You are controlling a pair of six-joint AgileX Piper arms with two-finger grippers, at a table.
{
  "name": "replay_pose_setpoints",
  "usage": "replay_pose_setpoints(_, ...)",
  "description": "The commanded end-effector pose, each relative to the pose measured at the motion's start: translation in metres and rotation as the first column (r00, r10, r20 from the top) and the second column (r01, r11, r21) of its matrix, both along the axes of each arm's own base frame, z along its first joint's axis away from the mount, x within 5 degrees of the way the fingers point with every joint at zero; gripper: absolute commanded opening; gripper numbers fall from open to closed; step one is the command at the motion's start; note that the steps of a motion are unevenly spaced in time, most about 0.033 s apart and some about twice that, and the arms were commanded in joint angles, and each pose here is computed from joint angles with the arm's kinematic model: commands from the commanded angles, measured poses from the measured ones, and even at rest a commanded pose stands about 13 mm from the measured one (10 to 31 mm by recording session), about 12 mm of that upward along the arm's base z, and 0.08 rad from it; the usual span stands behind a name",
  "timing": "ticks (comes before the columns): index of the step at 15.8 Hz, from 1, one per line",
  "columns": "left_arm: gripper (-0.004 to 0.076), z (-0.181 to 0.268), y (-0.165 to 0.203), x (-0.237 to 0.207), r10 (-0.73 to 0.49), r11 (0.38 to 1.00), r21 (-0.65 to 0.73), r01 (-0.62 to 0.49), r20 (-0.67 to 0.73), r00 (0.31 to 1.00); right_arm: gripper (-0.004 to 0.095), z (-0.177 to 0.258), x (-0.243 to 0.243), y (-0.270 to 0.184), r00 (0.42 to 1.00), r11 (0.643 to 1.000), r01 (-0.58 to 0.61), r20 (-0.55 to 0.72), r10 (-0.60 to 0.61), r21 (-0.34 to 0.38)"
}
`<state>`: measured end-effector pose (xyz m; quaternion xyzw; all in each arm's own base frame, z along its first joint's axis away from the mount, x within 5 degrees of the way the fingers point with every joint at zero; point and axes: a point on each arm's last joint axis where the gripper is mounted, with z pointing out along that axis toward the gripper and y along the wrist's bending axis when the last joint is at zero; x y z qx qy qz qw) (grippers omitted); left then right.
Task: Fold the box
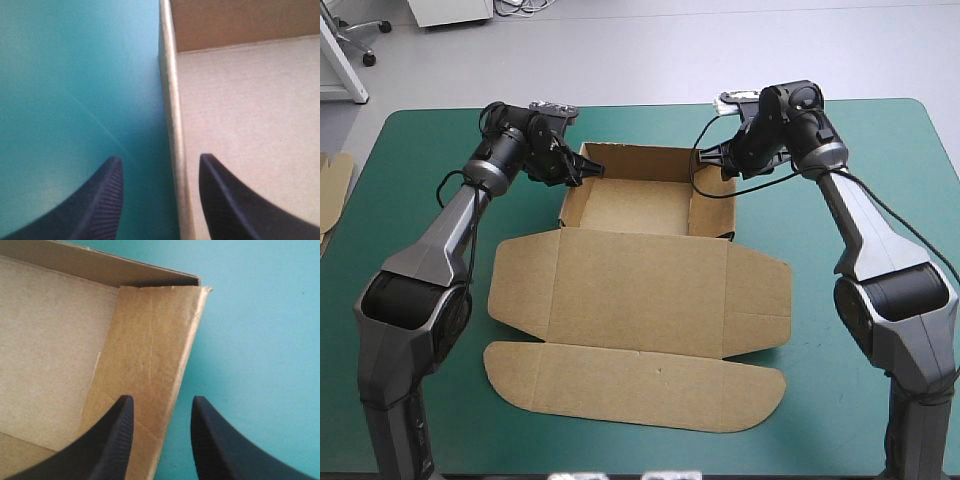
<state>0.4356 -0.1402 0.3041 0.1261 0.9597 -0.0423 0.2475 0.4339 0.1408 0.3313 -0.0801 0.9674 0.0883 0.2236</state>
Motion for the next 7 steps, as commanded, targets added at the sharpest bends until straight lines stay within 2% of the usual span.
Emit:
replay_pose_setpoints(1,0.0347,0.059,0.005,-0.022,-0.007,0.999,-0.038,0.012,0.139,0.99,0.0363,0.054,-0.024,-0.008,0.991,1.0,-0.022,0.129,0.019,0.015)
replay_pose_setpoints(4,0.0347,0.08,0.013,-0.042,-0.017,0.999,-0.032,0.024,0.189,0.982,0.0362,0.055,-0.04,-0.014,0.992,0.999,-0.037,0.121,0.038,-0.007)
replay_pose_setpoints(7,0.0345,0.093,0.027,-0.076,-0.017,1.0,-0.017,0.023,0.261,0.965,0.0336,0.062,-0.064,-0.022,0.979,0.999,-0.044,0.199,0.043,0.004)
